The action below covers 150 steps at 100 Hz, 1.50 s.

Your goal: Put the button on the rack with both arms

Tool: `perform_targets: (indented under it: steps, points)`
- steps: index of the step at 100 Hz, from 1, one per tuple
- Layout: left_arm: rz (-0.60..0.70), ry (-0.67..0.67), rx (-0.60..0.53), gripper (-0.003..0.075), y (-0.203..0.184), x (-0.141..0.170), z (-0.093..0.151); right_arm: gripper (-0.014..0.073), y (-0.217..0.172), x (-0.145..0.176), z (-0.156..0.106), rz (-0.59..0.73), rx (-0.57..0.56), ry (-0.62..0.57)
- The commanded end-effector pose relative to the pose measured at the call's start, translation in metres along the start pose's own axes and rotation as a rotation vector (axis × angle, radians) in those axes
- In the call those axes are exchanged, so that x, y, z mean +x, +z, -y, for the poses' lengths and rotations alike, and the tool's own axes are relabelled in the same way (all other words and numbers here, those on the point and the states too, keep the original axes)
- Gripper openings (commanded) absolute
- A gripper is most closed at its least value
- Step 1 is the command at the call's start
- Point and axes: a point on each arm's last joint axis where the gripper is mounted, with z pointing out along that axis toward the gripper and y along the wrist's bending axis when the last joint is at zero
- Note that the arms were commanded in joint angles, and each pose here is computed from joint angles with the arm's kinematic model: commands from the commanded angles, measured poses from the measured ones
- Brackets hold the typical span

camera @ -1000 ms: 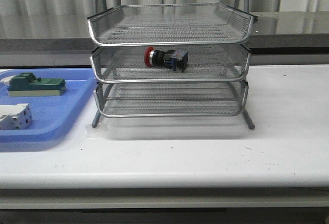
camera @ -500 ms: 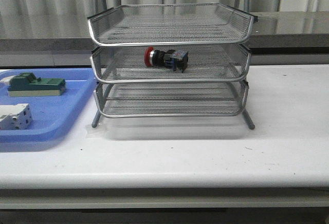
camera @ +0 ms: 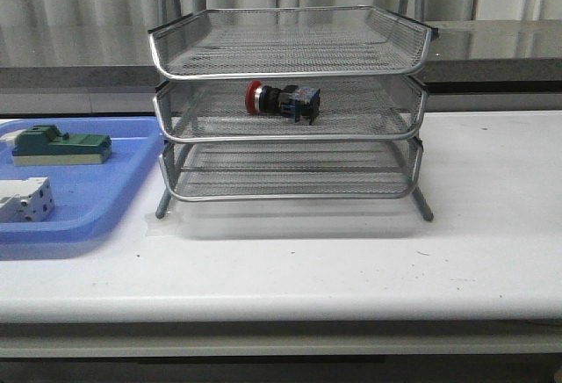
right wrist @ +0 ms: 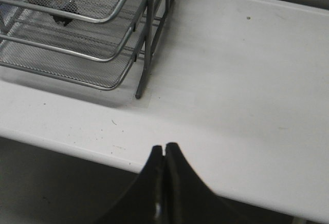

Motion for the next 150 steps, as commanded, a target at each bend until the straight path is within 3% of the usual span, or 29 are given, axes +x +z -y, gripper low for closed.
perform_targets:
  steps: [1,26,55,84,150]
  points:
    - [0.066,-0.019,-0.04,-0.002,0.0,-0.013,-0.004,-0.006,-0.008,-0.011,0.001,0.142,-0.002,-0.012]
    - [0.066,-0.019,-0.04,-0.002,0.0,-0.013,-0.004,-0.006,-0.015,0.022,0.0,0.345,-0.037,0.002]
    - [0.066,-0.019,-0.04,-0.002,0.0,-0.013,-0.004,-0.006,-0.013,0.076,0.006,0.502,0.07,0.143]
    - [0.066,-0.019,-0.04,-0.002,0.0,-0.013,-0.004,-0.006,-0.005,0.116,0.005,0.555,0.146,0.156]
    - [0.066,-0.019,-0.04,-0.002,0.0,-0.013,-0.004,-0.006,0.013,0.134,0.005,0.577,0.145,0.154]
